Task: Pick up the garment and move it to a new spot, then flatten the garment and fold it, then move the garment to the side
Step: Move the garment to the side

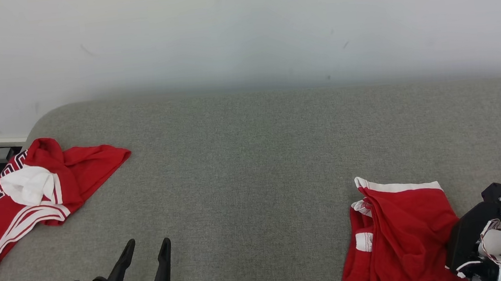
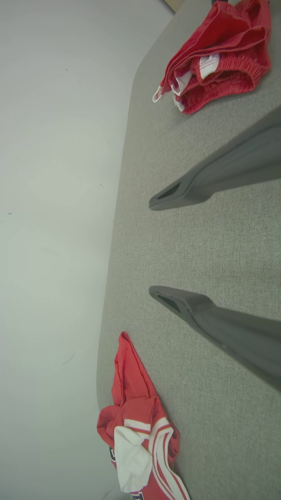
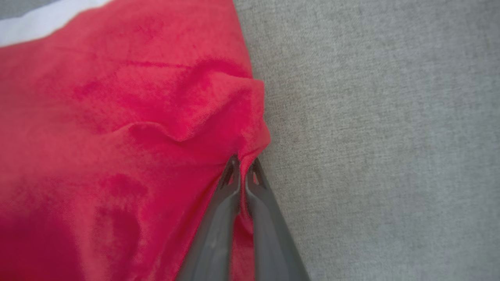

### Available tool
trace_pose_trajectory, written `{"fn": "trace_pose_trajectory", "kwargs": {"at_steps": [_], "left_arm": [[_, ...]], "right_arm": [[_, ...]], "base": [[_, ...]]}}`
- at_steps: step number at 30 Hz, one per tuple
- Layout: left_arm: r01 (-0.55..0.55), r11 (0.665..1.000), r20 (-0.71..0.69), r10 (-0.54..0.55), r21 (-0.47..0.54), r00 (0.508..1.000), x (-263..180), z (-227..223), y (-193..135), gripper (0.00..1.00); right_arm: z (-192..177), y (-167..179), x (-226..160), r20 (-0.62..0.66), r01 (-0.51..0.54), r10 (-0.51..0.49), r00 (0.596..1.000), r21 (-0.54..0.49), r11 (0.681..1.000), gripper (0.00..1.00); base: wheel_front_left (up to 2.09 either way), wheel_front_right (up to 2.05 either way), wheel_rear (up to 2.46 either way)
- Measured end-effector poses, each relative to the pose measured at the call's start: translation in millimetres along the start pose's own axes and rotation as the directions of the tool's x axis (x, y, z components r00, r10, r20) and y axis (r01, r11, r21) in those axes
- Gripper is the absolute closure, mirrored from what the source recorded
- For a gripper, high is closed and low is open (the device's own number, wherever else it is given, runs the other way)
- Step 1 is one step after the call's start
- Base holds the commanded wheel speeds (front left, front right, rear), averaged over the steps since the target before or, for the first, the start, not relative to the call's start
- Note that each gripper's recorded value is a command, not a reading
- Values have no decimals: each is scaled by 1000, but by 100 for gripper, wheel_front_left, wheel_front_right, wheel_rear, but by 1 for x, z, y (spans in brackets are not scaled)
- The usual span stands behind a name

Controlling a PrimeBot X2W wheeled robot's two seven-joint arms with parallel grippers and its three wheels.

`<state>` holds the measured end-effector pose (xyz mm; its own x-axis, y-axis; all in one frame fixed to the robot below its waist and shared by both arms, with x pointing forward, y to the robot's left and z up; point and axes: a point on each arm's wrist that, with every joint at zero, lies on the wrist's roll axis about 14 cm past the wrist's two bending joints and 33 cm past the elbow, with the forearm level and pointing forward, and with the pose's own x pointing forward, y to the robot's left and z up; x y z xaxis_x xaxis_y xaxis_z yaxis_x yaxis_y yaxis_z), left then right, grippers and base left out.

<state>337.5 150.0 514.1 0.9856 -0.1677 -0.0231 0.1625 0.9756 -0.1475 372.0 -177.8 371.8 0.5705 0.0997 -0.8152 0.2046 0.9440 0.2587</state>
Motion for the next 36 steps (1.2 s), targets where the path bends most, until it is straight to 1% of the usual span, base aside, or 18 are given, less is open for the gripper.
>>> {"fn": "trace_pose_trajectory", "kwargs": {"at_steps": [3, 7, 10, 13, 16, 20, 23, 31, 36], "left_arm": [[0, 1000, 1, 0, -1, 1000, -1, 0, -1, 0], [1, 1000, 1, -1, -1, 1000, -1, 0, -1, 0], [-1, 1000, 1, 1, -1, 1000, -2, 0, 0, 0], [-2, 1000, 2, 2, 0, 1000, -2, 0, 0, 0], [-1, 1000, 4, 1, 1, 1000, -2, 1, 0, 0], [6, 1000, 3, -6, -1, 1000, -2, 1, -2, 0], [4, 1000, 0, -4, 1, 1000, -2, 0, -1, 0], [-5, 1000, -27, 5, 11, 1000, -1, -5, 5, 0], [2, 999, -39, -1, 38, 999, 2, -5, 8, 0]], "right_arm": [[1, 1, 1, 3, 2, -2, 1000, -16, 1000, 100], [8, 3, 0, 16, 1, 0, 1000, -63, 998, 100], [30, -1, -5, 71, 30, -20, 997, -149, 988, 100], [63, -12, -15, 158, 83, -51, 986, -199, 977, 100], [89, -33, -26, 224, 162, -109, 968, -231, 959, 100], [112, -73, -40, 277, 276, -210, 938, -228, 934, 100], [130, -99, -52, 322, 360, -277, 905, -238, 902, 100], [160, -136, -66, 400, 482, -365, 841, -246, 841, 100], [161, -149, -60, 402, 515, -396, 826, -252, 819, 100]], "base": [[0, 0, 0], [0, 0, 0], [0, 0, 0], [0, 0, 0], [0, 0, 0], [0, 0, 0], [0, 0, 0], [0, 0, 0], [0, 0, 0]]}}
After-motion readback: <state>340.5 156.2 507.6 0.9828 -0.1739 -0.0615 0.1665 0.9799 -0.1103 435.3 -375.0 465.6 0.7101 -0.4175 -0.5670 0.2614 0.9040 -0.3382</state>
